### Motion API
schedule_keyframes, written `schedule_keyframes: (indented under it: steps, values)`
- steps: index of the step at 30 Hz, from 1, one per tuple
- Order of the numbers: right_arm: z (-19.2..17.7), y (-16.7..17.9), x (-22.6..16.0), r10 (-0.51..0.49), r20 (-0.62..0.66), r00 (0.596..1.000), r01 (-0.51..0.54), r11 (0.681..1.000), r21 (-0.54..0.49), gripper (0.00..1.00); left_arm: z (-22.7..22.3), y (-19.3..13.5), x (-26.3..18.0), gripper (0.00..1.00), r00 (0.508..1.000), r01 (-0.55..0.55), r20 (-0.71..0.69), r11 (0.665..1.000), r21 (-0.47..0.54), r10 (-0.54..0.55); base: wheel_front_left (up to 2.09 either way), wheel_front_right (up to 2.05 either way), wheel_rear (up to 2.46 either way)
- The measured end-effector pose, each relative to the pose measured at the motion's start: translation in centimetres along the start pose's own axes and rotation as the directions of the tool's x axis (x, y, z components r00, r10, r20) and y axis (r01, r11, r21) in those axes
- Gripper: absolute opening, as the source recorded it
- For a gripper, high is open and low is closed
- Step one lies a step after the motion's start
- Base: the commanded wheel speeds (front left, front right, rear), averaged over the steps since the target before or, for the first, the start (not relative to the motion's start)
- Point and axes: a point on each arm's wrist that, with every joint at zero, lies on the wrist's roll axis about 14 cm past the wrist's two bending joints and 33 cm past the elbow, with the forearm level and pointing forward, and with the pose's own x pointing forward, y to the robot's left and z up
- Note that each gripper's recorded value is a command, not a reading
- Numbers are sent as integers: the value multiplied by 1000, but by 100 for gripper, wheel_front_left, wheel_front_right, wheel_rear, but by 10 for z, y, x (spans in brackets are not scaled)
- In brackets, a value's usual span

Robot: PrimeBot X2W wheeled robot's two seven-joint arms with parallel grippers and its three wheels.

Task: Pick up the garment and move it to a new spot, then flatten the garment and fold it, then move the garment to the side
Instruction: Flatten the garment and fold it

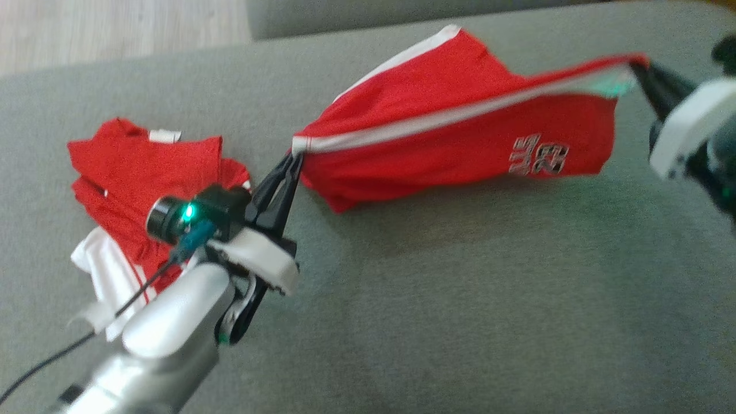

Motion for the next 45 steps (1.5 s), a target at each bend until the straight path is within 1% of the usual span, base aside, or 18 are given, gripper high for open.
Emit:
schedule_keyframes:
  steps: [5, 14, 17, 19, 23, 24, 25, 26, 27, 28, 30, 34, 36, 38, 39, 40, 41, 45]
  values:
    - [15, 4, 50, -4, -10, 1000, 4, 998, -60, 0, -16, 19, 17, 0, 999, -25, -39, 1000, -16, 24, 0, 0, 0]
    - [14, 18, 126, 18, -56, 998, -25, 989, -143, 0, -36, 51, 39, 0, 993, -80, -83, 997, -13, 79, 0, 0, 0]
    - [7, 28, 145, 38, -69, 997, -48, 988, -145, 0, -46, 59, 41, 0, 991, -91, -104, 996, -13, 89, 0, 0, 0]
    - [0, 33, 156, 47, -88, 995, -61, 984, -167, 0, -54, 64, 42, 0, 988, -102, -121, 995, -13, 100, 0, 0, 0]
    - [-11, 36, 172, 47, -112, 993, -64, 985, -158, 0, -64, 70, 45, 0, 985, -105, -142, 994, -8, 103, 0, 0, 0]
    - [-12, 36, 175, 45, -109, 993, -62, 986, -155, 6, -66, 70, 46, 0, 984, -101, -149, 995, -11, 99, 0, 0, 0]
    - [-10, 36, 178, 46, -96, 994, -60, 987, -150, 83, -69, 68, 47, 19, 983, -96, -157, 995, -17, 92, 0, 0, 0]
    - [-9, 35, 181, 42, -85, 995, -52, 992, -119, 100, -71, 67, 47, 36, 982, -93, -164, 996, -18, 89, 0, 0, 0]
    - [-7, 34, 183, 38, -72, 997, -45, 994, -95, 100, -73, 67, 47, 84, 981, -94, -171, 995, -19, 89, 0, 0, 0]
    - [-5, 33, 185, 35, -57, 998, -40, 995, -94, 100, -76, 68, 46, 100, 980, -97, -179, 995, -19, 92, 0, 0, 0]
    - [2, 32, 187, 32, -16, 999, -33, 995, -97, 100, -79, 70, 46, 100, 977, -103, -189, 995, -16, 98, 0, 0, 0]
    - [16, 36, 186, 37, 70, 997, -32, 997, -71, 100, -77, 72, 47, 100, 977, -108, -186, 994, -8, 105, 0, 0, 0]
    - [20, 35, 182, 36, 95, 995, -29, 997, -77, 100, -72, 73, 47, 100, 979, -114, -169, 993, -5, 112, 0, 0, 0]
    - [31, 33, 177, 29, 141, 990, -21, 998, -59, 100, -63, 77, 46, 100, 981, -134, -142, 991, -2, 133, 0, 0, 0]
    - [38, 31, 173, 23, 172, 985, -16, 999, -39, 100, -56, 81, 46, 100, 981, -149, -126, 989, 1, 148, 0, 0, 0]
    - [53, 28, 164, 10, 236, 972, -11, 1000, 0, 100, -38, 88, 45, 100, 980, -183, -74, 983, 2, 183, 0, 0, 0]
    - [60, 27, 159, 5, 267, 964, -10, 1000, 17, 100, -27, 92, 45, 100, 978, -202, -46, 979, 1, 201, 0, 0, 0]
    - [71, 33, 135, 4, 341, 940, -32, 997, 76, 100, 33, 101, 36, 100, 953, -271, 133, 962, -24, 272, 0, 0, 0]
